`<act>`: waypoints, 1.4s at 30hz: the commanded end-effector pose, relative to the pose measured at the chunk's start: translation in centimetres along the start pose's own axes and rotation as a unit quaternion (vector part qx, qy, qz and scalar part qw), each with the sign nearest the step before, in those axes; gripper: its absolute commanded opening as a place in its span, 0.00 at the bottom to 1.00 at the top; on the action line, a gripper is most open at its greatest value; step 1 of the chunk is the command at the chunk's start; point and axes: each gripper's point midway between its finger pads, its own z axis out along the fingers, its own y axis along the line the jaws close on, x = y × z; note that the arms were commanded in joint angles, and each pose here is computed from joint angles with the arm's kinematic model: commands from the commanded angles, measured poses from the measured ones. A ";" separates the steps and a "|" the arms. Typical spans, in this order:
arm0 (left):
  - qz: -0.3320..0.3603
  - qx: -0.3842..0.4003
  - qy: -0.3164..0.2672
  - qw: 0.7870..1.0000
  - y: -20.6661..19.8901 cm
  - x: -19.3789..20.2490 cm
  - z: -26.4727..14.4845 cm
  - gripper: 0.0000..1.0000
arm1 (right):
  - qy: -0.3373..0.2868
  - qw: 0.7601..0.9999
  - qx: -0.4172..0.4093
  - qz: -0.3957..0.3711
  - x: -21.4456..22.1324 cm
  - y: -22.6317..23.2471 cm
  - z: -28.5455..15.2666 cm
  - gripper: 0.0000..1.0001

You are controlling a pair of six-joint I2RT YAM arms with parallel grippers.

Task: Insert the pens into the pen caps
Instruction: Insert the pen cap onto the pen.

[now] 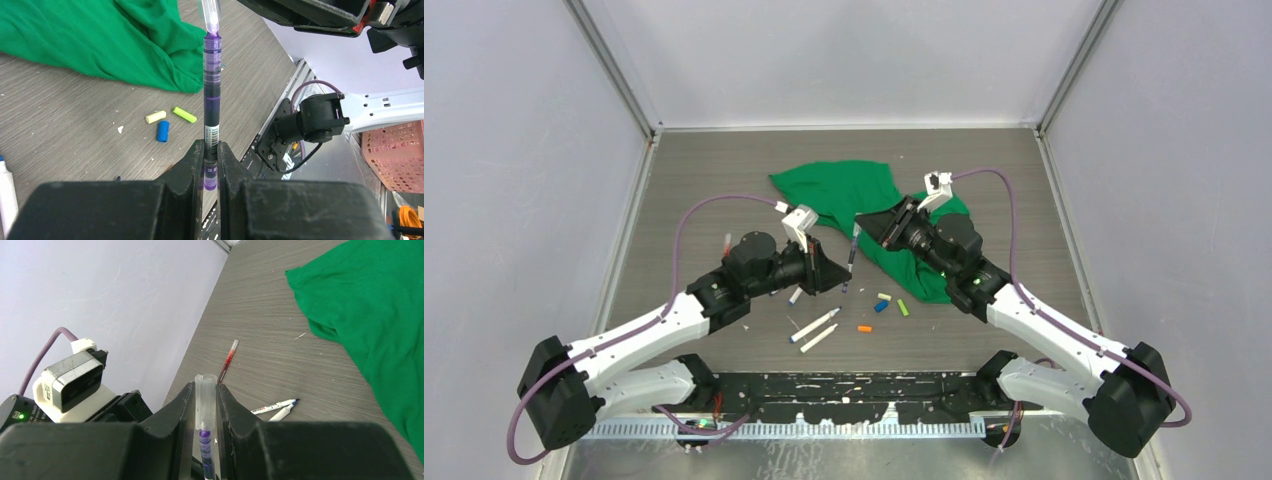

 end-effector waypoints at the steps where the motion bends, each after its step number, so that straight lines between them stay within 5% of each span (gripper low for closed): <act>1: 0.006 0.024 -0.053 0.998 -2.1 -3.6 0.1 0.04 | -0.017 0.999 -0.036 -0.007 -1.0 2.0 -0.5 0.15; 21: -0.022 0.041 -0.128 0.991 -3.3 -7.4 0.7 0.02 | -0.010 0.992 -0.078 -0.103 2.7 2.0 -2.1 0.14; 29: -0.015 0.062 -0.146 0.987 -4.2 -8.5 1.0 0.01 | 0.007 0.995 -0.019 -0.097 4.1 -0.4 -2.0 0.14; 42: 0.025 0.053 -0.183 0.981 -4.7 -10.9 -0.6 0.00 | 0.061 0.991 -0.035 -0.113 6.4 -0.6 -2.9 0.14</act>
